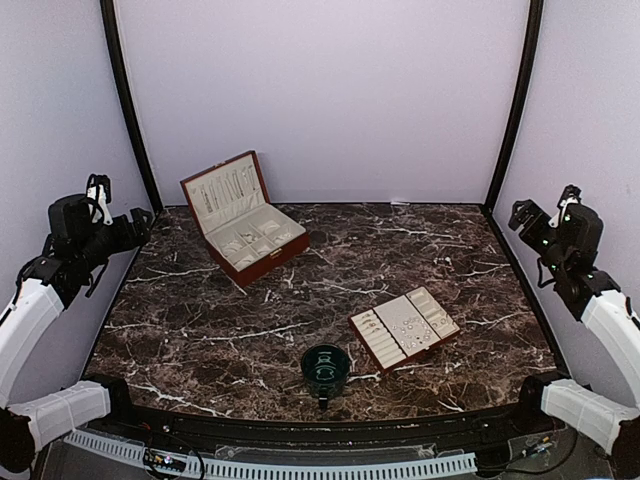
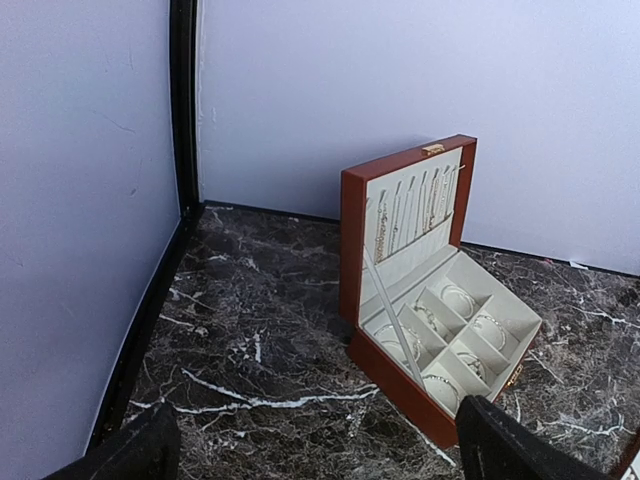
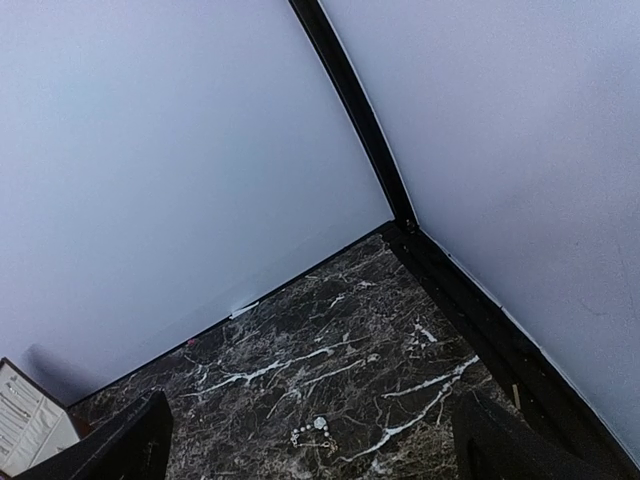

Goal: Organize the mixed jewelry
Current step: Pick up the bracelet from the center of the board.

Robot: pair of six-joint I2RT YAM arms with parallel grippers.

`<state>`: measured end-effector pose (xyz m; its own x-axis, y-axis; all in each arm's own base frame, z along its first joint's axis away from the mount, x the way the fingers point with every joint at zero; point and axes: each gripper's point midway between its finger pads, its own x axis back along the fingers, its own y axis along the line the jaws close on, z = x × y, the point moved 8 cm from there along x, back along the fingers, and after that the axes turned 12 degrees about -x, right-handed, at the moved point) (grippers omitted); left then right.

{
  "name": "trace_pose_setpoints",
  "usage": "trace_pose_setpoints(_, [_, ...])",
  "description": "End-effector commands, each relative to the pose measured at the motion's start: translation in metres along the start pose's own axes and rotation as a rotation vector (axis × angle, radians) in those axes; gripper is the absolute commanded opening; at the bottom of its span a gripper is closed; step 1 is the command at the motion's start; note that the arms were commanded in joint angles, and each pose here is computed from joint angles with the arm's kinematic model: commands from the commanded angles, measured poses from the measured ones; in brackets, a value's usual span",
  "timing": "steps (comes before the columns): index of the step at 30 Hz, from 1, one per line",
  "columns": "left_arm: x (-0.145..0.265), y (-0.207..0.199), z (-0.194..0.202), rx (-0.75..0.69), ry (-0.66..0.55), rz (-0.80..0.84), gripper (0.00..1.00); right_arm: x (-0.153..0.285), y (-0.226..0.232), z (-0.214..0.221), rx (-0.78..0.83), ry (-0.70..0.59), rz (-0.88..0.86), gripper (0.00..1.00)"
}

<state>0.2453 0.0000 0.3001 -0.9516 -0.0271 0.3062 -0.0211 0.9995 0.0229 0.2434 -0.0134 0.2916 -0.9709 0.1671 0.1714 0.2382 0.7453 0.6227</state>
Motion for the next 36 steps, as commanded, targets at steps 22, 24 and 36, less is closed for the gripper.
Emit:
trace_pose_setpoints(22, [-0.016, 0.006, 0.007, 0.023, 0.077, -0.071, 0.99, -0.062, 0.009, 0.067, 0.189, 0.458, 0.085, 0.84])
trace_pose_setpoints(24, [-0.017, 0.007, 0.008, 0.024, 0.075, -0.079, 0.99, -0.071, 0.01, 0.08, 0.208, 0.492, 0.104, 0.77])
trace_pose_setpoints(36, [-0.017, 0.008, 0.007, 0.011, 0.088, -0.08, 0.99, -0.155, 0.005, 0.145, 0.388, 0.712, 0.287, 0.3])
